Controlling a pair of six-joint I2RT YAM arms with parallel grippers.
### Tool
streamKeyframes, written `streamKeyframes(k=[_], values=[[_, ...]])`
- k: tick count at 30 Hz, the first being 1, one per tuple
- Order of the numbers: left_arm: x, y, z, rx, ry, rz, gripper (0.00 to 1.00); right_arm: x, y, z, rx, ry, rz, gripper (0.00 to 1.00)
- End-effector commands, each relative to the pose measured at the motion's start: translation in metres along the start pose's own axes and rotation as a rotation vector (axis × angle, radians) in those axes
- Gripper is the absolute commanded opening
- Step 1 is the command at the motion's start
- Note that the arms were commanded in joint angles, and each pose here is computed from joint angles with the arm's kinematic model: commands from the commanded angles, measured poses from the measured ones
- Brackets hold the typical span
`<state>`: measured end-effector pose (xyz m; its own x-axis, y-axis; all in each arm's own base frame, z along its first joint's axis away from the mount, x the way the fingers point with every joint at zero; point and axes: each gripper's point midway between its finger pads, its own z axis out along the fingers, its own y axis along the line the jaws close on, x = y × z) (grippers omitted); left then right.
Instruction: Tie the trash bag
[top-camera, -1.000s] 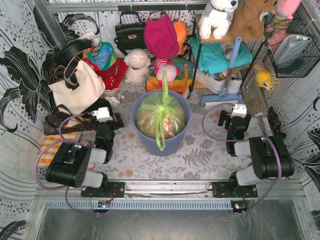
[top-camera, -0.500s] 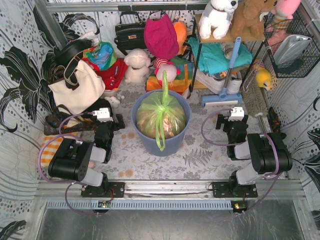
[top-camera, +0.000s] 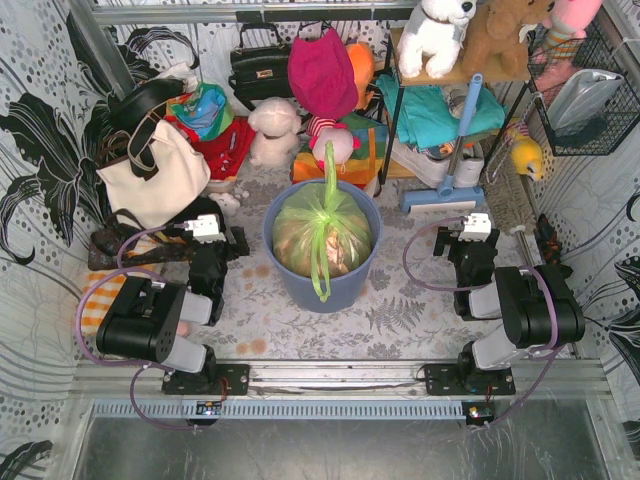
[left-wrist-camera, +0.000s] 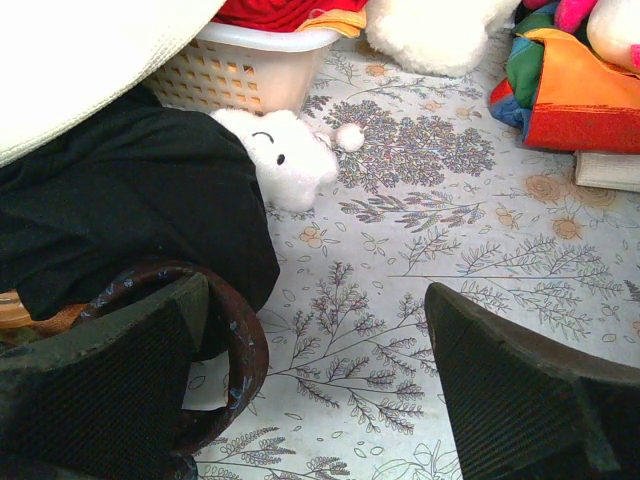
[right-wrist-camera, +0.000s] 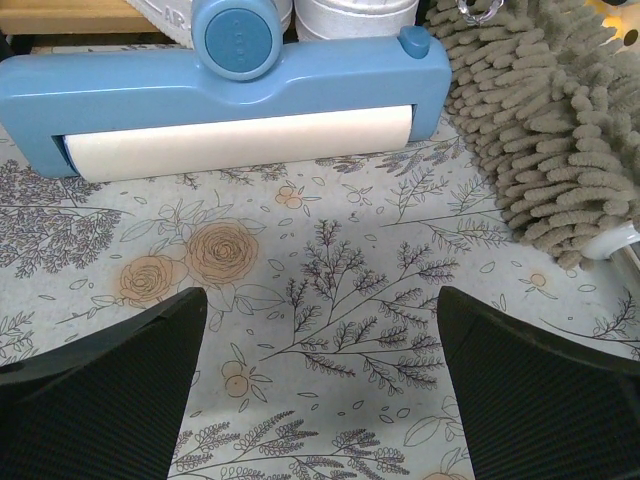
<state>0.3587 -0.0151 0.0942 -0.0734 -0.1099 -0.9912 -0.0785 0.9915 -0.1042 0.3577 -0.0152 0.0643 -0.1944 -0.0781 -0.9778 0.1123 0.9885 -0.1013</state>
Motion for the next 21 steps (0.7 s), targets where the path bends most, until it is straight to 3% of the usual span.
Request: streamKeyframes(k=[1,21], values=[[-0.0192,0.0025,0.0066,-0.019,-0.066,-0.019,0.98,-0.0099,-0.0052,0.0019,0.025,-0.042,0.021,0.97],[-0.019,0.0027,0.0068,-0.02,-0.065,-0.02,0.98,-0.0105,-0.0046,0.0021,0.023,-0.043,0.021,0.97]])
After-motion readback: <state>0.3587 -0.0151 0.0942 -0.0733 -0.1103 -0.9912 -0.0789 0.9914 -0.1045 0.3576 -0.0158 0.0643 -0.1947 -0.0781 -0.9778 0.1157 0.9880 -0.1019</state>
